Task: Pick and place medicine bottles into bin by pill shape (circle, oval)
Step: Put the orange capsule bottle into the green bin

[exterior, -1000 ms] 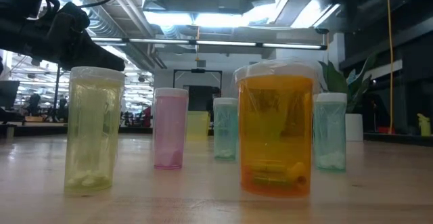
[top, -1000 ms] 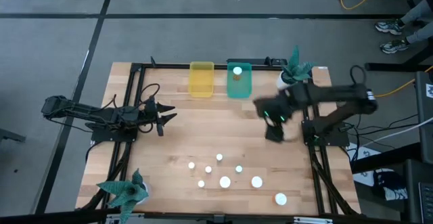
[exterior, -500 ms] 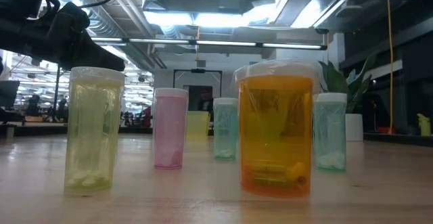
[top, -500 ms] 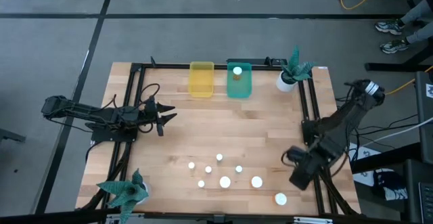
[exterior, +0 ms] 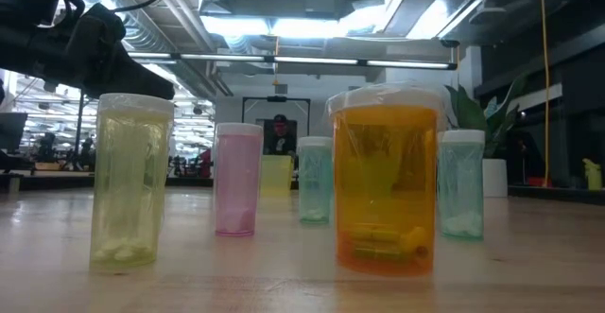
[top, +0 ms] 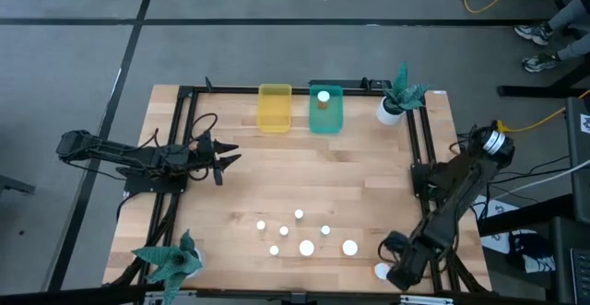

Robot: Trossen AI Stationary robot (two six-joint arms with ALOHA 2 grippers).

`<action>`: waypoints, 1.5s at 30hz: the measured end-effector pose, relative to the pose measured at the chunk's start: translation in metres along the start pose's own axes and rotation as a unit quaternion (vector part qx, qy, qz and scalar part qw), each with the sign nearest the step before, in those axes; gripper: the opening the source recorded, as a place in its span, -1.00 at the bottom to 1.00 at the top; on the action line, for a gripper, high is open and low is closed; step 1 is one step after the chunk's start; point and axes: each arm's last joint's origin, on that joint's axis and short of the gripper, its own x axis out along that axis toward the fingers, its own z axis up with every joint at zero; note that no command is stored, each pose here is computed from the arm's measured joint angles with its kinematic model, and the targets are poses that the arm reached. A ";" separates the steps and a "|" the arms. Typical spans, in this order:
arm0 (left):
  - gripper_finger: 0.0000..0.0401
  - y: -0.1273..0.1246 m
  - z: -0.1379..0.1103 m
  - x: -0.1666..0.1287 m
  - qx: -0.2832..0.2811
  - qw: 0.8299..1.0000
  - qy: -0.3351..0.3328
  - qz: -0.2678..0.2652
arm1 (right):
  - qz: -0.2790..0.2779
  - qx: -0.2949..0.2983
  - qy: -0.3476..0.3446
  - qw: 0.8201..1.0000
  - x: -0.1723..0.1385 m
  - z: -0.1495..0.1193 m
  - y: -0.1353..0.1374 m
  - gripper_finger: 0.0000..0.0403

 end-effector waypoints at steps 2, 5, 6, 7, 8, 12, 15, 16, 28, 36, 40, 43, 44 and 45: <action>-0.25 0.000 0.000 0.000 0.000 1.000 0.000 0.000 | -0.002 -0.009 0.005 1.000 0.011 -0.003 0.003 0.18; -0.25 0.000 0.000 0.000 0.000 1.000 0.000 0.000 | -0.004 -0.026 0.007 1.000 0.024 -0.005 0.006 0.18; -0.25 0.000 0.000 0.000 0.000 1.000 0.000 0.000 | -0.009 -0.037 0.002 0.999 0.027 -0.005 0.005 0.18; -0.25 0.000 0.000 0.000 0.000 1.000 0.000 0.000 | -0.013 -0.050 -0.008 0.999 0.029 -0.005 0.005 0.18; -0.25 0.000 0.000 0.000 0.000 1.000 0.000 0.000 | -0.013 -0.067 -0.022 0.997 0.031 -0.004 0.005 0.18; -0.25 0.000 0.000 0.000 0.000 1.000 0.000 0.000 | 0.000 -0.146 -0.113 0.983 0.031 -0.001 0.006 0.18; -0.25 0.000 0.000 0.000 0.000 1.000 0.000 0.000 | 0.001 -0.181 -0.149 0.972 0.030 0.001 0.007 0.18; -0.25 0.000 0.000 0.000 0.000 1.000 0.000 0.000 | 0.001 -0.188 -0.155 0.970 0.030 0.001 0.007 0.18; -0.25 0.000 -0.002 0.000 0.005 1.000 0.008 0.002 | -0.005 -0.276 -0.222 0.935 0.028 0.004 0.010 0.18; -0.25 0.000 -0.002 0.000 0.004 1.000 0.008 0.002 | -0.015 -0.278 -0.277 0.919 0.026 0.008 0.009 0.18; -0.25 0.000 -0.002 0.000 0.005 1.000 0.008 0.002 | -0.024 -0.278 -0.303 0.911 0.025 0.010 0.008 0.18; -0.25 0.000 -0.002 0.000 0.005 1.000 0.008 0.002 | -0.030 -0.278 -0.304 0.911 0.025 0.010 0.007 0.18; -0.25 0.000 -0.002 0.000 0.005 1.000 0.008 0.002 | -0.030 -0.278 -0.304 0.911 0.025 0.010 0.007 0.18; -0.25 0.000 -0.002 0.000 0.005 1.000 0.008 0.002 | -0.031 -0.277 -0.304 0.911 0.025 0.010 0.007 0.18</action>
